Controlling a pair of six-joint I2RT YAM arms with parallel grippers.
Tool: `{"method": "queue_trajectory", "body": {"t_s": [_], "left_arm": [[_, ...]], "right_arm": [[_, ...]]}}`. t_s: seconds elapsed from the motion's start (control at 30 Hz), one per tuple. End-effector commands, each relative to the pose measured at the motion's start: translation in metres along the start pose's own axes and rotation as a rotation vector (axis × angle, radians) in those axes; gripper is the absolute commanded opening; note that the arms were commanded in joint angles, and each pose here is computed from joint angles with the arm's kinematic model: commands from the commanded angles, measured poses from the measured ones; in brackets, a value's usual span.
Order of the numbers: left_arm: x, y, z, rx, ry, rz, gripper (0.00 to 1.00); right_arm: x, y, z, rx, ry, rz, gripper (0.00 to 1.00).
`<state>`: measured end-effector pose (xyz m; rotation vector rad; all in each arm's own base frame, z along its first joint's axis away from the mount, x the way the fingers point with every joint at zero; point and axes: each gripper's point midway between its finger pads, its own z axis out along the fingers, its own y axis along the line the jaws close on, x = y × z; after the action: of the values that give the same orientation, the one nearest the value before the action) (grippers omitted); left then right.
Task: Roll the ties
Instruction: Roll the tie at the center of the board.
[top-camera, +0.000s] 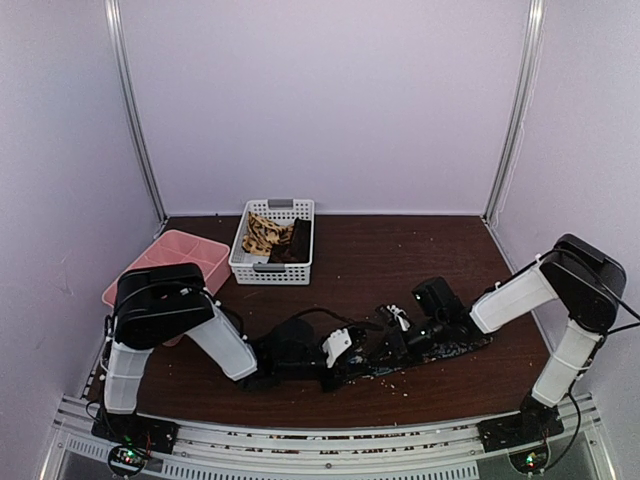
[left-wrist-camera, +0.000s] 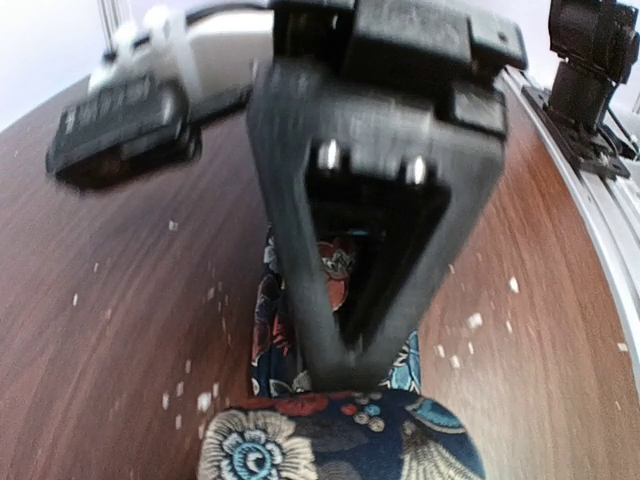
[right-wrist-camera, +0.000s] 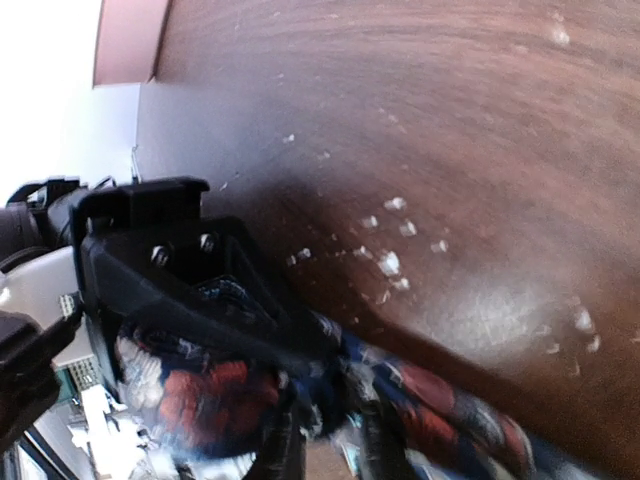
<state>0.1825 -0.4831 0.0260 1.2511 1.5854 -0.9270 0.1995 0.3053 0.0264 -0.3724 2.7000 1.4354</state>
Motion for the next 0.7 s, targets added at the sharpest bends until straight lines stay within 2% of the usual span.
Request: {"method": "queue_trajectory", "body": {"t_s": [0.0,0.17,0.47,0.57,0.63,0.67], "left_arm": [[0.046,-0.001,-0.03,0.008,0.194,0.012,0.28],[0.061,-0.01,-0.044,0.078,0.291,0.04,0.32],[0.062,-0.011,-0.043,0.11,0.323,0.052,0.34],[0.062,-0.011,-0.042,0.111,0.323,0.052,0.34],[0.062,-0.011,-0.043,0.111,0.32,0.05,0.34],[0.061,-0.011,-0.043,0.111,0.317,0.049,0.35]], "right_arm": [[0.003,0.006,-0.011,0.023,-0.029,0.014,0.31],[-0.011,0.053,-0.017,-0.132,-0.086,-0.014,0.46],[-0.011,0.093,0.013,-0.221,-0.046,-0.03,0.49],[-0.011,0.088,0.022,-0.204,-0.035,-0.025,0.47],[-0.008,0.078,0.028,-0.175,-0.02,-0.012,0.4],[-0.006,0.072,0.03,-0.158,-0.014,-0.006,0.33]]}}
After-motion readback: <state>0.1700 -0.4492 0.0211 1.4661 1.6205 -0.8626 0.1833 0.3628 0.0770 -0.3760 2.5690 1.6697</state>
